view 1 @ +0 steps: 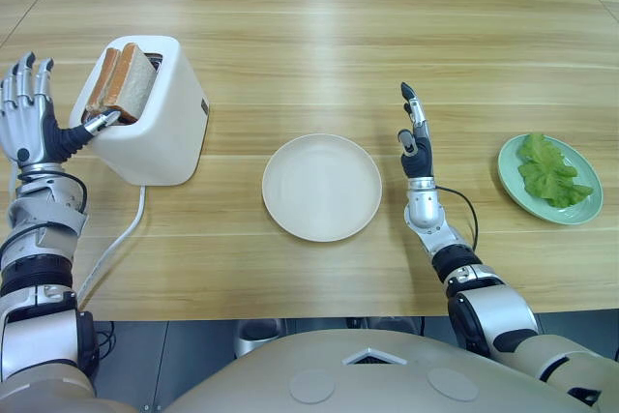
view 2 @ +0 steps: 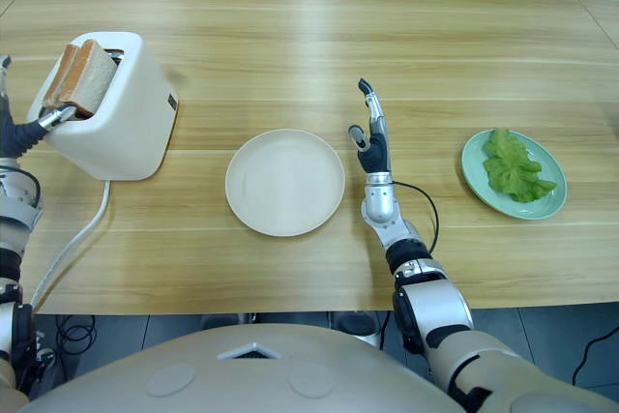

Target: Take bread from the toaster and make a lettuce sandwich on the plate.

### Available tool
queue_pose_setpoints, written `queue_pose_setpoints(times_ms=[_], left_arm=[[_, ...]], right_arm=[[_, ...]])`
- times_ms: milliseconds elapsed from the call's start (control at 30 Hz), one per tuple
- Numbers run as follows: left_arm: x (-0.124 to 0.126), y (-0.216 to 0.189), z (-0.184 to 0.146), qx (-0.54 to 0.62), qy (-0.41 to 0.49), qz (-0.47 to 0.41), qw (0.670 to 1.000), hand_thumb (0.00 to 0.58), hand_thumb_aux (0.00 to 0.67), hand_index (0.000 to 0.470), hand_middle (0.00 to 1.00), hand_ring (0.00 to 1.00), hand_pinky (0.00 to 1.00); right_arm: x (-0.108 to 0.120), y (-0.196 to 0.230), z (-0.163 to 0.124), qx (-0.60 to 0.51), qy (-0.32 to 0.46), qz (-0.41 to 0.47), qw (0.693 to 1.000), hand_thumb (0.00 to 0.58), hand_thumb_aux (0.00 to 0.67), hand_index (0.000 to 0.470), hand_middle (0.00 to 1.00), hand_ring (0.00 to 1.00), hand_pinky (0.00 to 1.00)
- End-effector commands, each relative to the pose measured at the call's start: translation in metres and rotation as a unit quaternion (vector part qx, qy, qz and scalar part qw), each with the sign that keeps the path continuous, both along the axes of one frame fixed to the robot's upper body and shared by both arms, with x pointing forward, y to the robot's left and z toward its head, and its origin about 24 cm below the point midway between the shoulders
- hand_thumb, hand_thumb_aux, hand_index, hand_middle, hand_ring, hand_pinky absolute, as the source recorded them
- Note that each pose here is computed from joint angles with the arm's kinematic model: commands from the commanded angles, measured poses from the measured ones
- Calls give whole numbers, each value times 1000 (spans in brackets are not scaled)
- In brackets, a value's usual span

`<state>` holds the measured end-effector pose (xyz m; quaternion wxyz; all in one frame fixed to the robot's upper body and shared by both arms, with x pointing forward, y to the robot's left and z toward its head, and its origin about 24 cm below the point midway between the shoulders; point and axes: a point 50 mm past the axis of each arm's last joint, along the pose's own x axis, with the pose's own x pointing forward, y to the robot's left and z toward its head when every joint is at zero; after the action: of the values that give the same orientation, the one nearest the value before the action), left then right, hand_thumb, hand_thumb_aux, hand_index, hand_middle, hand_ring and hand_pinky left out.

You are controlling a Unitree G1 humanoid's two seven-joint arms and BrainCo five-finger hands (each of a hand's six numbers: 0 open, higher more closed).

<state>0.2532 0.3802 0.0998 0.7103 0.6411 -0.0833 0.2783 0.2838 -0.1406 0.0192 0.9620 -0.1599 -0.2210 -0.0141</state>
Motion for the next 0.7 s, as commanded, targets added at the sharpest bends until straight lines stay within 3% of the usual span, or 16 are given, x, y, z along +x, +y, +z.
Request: queue_pose_setpoints(times_ms=[33, 400, 433, 467, 500, 533, 700], left_arm=[[-1, 5, -8, -4, 26, 7, 1000, 0, 0, 0, 0, 0, 0], [-2, 1, -18, 0, 40, -11, 999, 0, 0, 0, 0, 0, 0], [0, -3, -17, 4, 39, -21, 999, 487, 402, 276, 0, 0, 0], [2, -6, -17, 7, 38, -31, 999, 487, 402, 276, 0, 0, 0], [5, -11, -17, 11, 37, -42, 998, 570, 583, 400, 0, 0, 0], [7, -15, -17, 13, 35, -52, 998, 580, 670, 460, 0, 0, 0], [14, -28, -14, 21, 24, -85, 996, 580, 670, 460, 0, 0, 0]], right_arm=[[1, -1, 0, -3, 4, 0, 1000, 0, 0, 0, 0, 0, 0], [-1, -5, -1, -5, 3, -1, 1000, 0, 0, 0, 0, 0, 0], [-2, -5, -1, -5, 3, -1, 1000, 0, 0, 0, 0, 0, 0], [-2, -5, -1, -5, 3, -1, 1000, 0, 0, 0, 0, 0, 0], [-2, -5, -1, -4, 2, -1, 1000, 0, 0, 0, 0, 0, 0], [-2, -5, -1, -4, 2, -1, 1000, 0, 0, 0, 0, 0, 0], [-2, -5, -1, -3, 1, -2, 1000, 0, 0, 0, 0, 0, 0]])
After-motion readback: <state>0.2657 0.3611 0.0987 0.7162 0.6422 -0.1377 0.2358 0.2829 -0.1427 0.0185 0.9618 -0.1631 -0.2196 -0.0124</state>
